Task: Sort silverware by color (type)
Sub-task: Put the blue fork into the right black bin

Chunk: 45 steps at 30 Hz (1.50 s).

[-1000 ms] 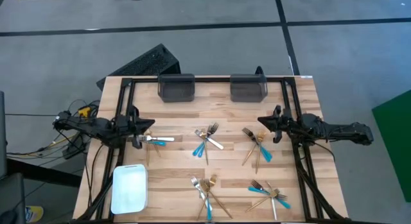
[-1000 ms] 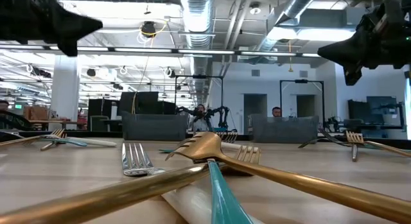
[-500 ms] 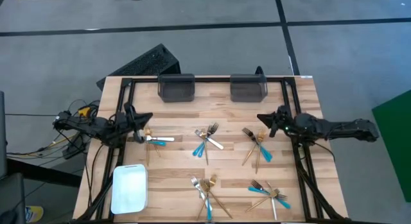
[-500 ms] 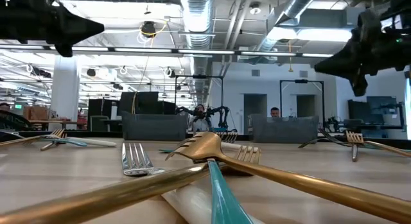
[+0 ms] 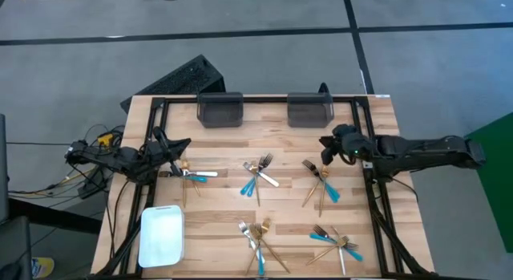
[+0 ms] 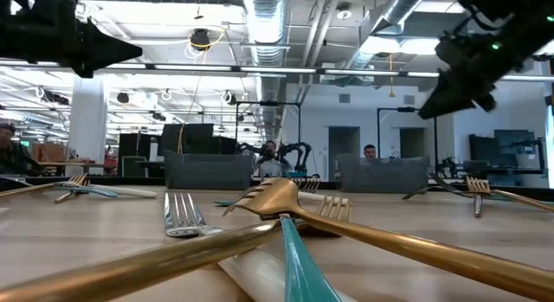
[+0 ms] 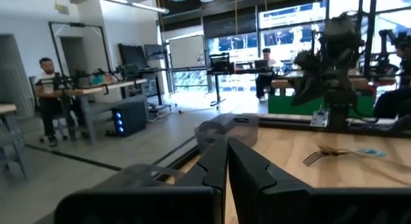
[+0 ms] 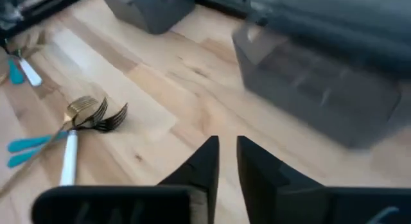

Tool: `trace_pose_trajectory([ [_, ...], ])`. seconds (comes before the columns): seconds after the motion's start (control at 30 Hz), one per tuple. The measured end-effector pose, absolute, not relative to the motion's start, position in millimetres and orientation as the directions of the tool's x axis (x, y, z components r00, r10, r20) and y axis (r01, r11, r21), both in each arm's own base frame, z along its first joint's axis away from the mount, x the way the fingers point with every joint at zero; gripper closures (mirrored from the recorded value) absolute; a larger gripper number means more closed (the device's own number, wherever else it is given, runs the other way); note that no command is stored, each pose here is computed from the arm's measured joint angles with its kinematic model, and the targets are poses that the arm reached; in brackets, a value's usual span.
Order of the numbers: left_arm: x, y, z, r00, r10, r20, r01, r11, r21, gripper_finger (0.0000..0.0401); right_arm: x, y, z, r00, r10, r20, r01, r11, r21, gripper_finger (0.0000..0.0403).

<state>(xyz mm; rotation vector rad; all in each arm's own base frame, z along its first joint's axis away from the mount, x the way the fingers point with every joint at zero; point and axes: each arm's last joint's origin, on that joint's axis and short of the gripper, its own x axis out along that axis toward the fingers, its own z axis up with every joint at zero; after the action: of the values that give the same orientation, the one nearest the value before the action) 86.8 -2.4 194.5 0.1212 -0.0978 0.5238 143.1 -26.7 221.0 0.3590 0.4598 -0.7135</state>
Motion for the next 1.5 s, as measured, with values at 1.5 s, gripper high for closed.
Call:
trace_pose_trajectory([
  [1.5,87,13,175,0.762,0.646,-0.048,-0.646,0.763,0.023,0.0344,284,-65,132,0.792,-0.252,-0.556,0.563,0.652,0.507,0.0233],
])
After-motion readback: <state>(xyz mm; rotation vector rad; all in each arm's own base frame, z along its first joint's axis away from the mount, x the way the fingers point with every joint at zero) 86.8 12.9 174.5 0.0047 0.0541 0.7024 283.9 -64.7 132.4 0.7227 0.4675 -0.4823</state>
